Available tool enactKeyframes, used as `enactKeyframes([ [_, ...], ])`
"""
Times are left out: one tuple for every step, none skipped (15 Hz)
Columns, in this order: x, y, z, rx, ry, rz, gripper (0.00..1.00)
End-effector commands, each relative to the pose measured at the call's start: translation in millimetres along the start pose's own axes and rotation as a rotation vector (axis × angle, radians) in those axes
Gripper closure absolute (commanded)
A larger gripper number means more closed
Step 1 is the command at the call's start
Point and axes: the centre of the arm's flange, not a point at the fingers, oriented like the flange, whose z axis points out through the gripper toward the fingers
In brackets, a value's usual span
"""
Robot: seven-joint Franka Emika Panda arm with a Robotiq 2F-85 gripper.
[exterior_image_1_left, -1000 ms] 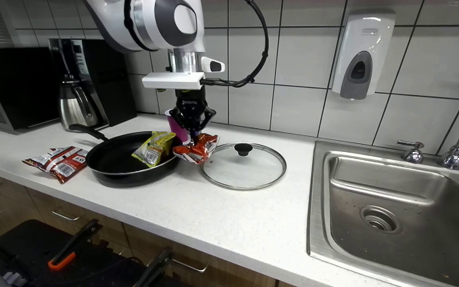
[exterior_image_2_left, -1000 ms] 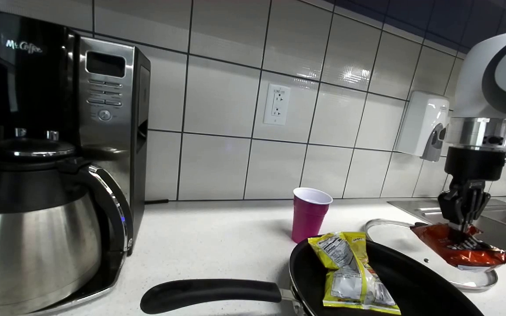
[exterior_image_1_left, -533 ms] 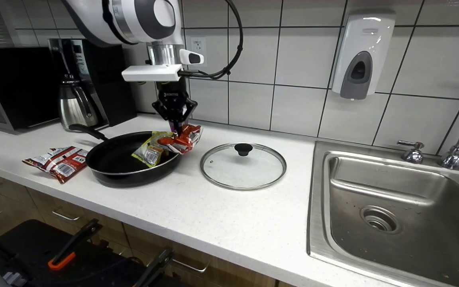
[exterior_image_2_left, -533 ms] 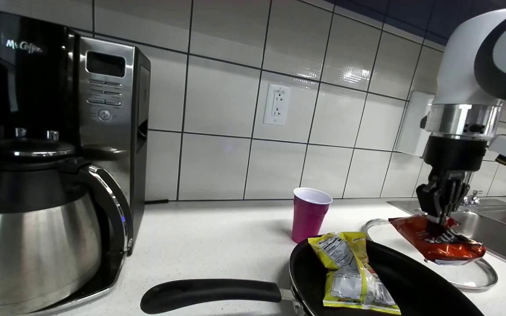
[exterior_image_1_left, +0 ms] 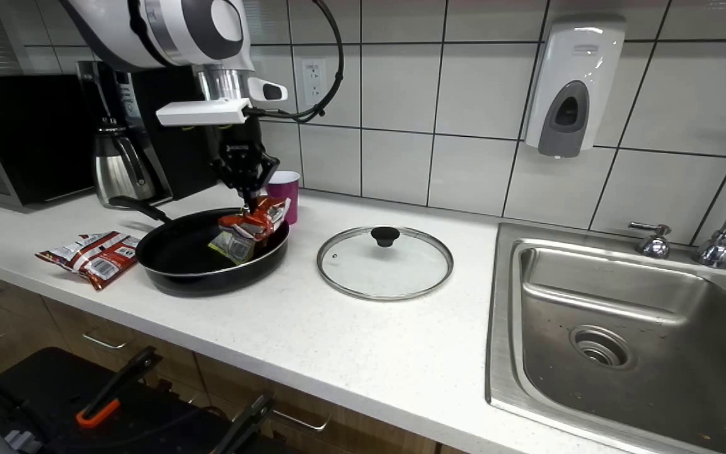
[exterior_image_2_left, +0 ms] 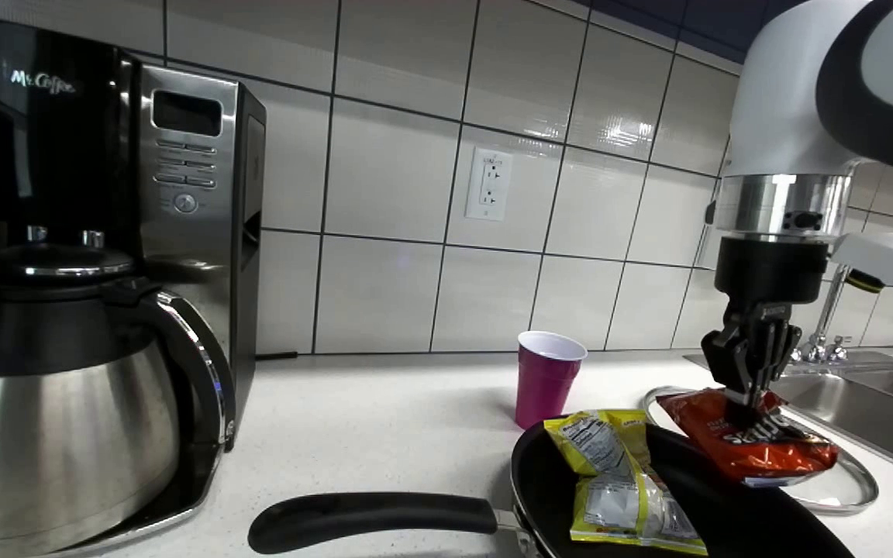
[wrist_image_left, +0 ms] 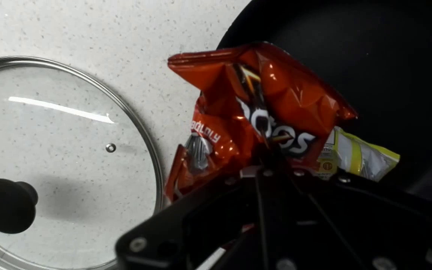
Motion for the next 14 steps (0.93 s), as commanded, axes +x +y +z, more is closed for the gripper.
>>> enactKeyframes([
  [11, -14, 2, -0.008, -0.049, 0.002, 1.0],
  [13, -16, 6, -0.008, -0.055, -0.001, 1.0],
  [15, -18, 10, -0.007, -0.061, -0.005, 1.0],
  [19, -19, 15, -0.005, -0.068, -0.011, 1.0],
  [22, -21, 19, 0.001, -0.075, -0.017, 1.0],
  [25, -22, 24, 0.005, -0.083, -0.022, 1.0],
  [28, -24, 29, 0.011, -0.091, -0.029, 1.0],
  [32, -26, 34, 0.016, -0.099, -0.036, 1.0],
  [35, -29, 38, 0.017, -0.108, -0.043, 1.0],
  [37, -31, 42, 0.021, -0.118, -0.05, 1.0],
  [39, -33, 46, 0.023, -0.127, -0.055, 1.0],
  [41, -35, 50, 0.027, -0.139, -0.059, 1.0],
  [42, -37, 54, 0.028, -0.148, -0.06, 1.0],
  [43, -37, 57, 0.029, -0.158, -0.059, 1.0],
])
